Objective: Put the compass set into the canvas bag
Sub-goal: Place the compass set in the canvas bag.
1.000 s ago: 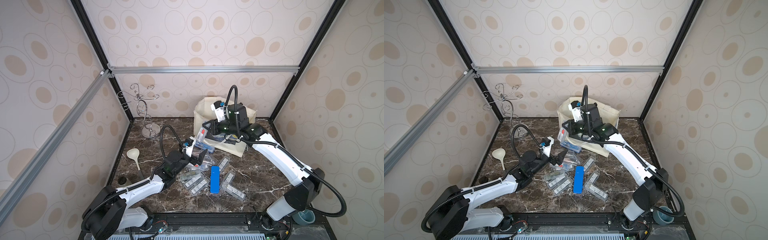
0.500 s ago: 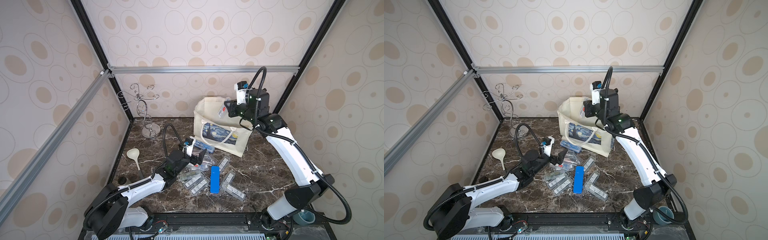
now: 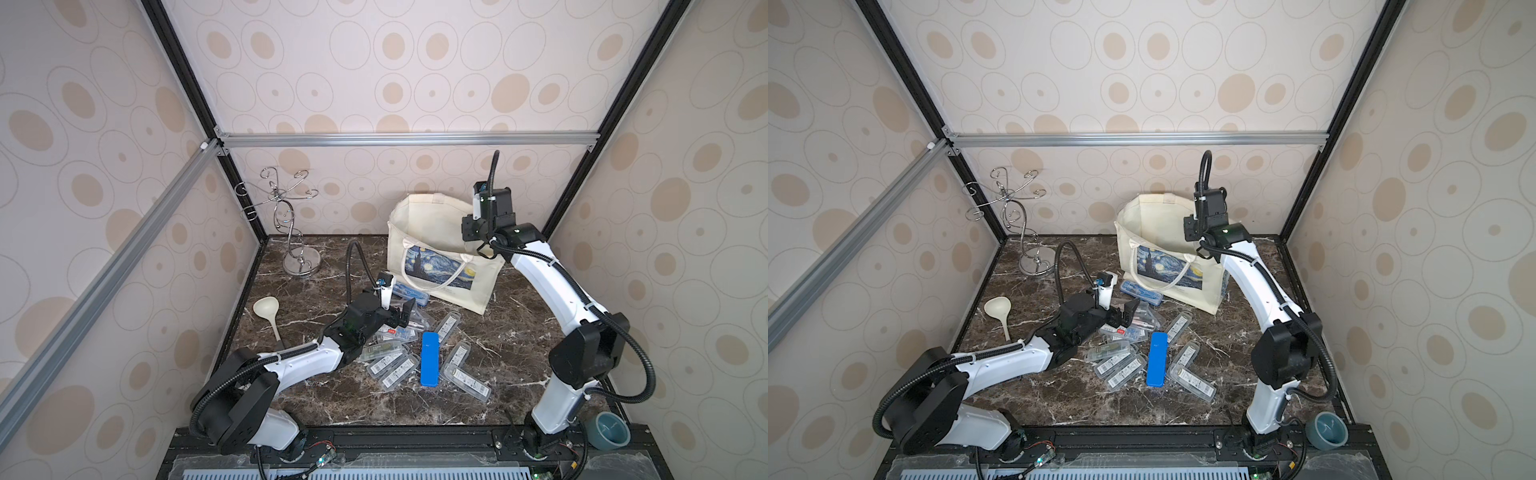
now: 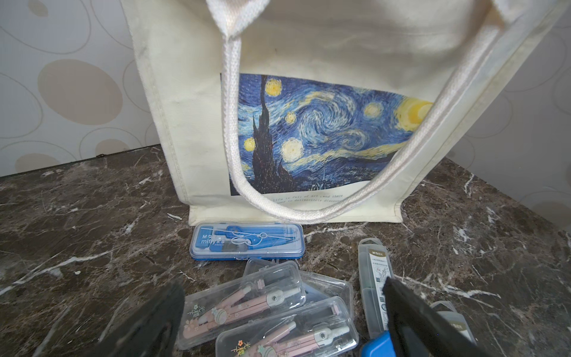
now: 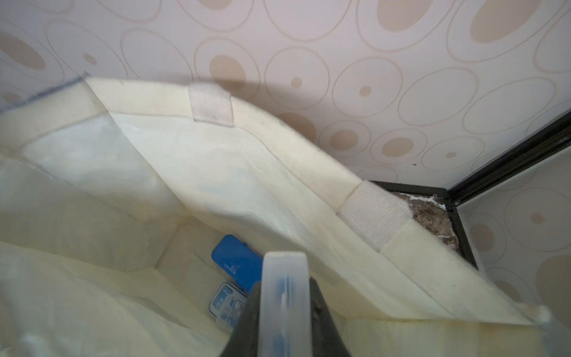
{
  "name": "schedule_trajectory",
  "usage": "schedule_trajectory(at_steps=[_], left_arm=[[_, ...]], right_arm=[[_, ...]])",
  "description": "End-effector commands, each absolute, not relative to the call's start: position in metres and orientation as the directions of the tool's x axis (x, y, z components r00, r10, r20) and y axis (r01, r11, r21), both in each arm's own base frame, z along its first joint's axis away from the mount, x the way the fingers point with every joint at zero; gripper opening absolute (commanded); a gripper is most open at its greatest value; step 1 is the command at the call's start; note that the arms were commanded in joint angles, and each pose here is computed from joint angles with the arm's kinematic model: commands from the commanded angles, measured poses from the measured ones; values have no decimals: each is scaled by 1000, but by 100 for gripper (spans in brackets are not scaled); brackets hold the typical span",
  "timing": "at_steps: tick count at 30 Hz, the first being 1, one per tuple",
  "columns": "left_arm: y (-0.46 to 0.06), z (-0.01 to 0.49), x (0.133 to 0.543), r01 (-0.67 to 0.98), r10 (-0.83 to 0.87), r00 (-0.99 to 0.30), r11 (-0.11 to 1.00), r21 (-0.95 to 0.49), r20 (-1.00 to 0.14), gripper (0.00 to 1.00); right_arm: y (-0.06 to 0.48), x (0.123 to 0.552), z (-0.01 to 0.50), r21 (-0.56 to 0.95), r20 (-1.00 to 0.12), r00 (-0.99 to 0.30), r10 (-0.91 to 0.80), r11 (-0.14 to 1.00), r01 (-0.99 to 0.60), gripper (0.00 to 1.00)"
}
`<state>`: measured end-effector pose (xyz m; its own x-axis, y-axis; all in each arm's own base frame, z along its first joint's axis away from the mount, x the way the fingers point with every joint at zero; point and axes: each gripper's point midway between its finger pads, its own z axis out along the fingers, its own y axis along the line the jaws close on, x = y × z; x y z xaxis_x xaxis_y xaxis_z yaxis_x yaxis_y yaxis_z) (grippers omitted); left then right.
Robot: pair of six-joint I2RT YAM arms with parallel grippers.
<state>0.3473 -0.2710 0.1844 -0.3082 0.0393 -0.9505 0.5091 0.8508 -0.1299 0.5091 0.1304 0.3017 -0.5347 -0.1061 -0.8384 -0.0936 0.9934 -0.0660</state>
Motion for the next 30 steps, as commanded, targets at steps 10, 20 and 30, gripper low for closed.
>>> schedule_trajectory(at_steps=[10, 20, 30], left_arm=[[-270, 172, 377, 393, 21, -413, 906, -158, -910, 100], [-247, 138, 385, 266, 37, -574, 953, -143, -818, 100], [-234, 119, 378, 220, 47, -657, 966, -132, -753, 100]], right_arm=[[129, 498, 217, -132, -682, -705, -194, 981, -142, 10], [131, 489, 192, -139, -598, -768, -230, 973, -183, 11], [134, 493, 213, -126, -629, -745, -220, 975, -181, 28]])
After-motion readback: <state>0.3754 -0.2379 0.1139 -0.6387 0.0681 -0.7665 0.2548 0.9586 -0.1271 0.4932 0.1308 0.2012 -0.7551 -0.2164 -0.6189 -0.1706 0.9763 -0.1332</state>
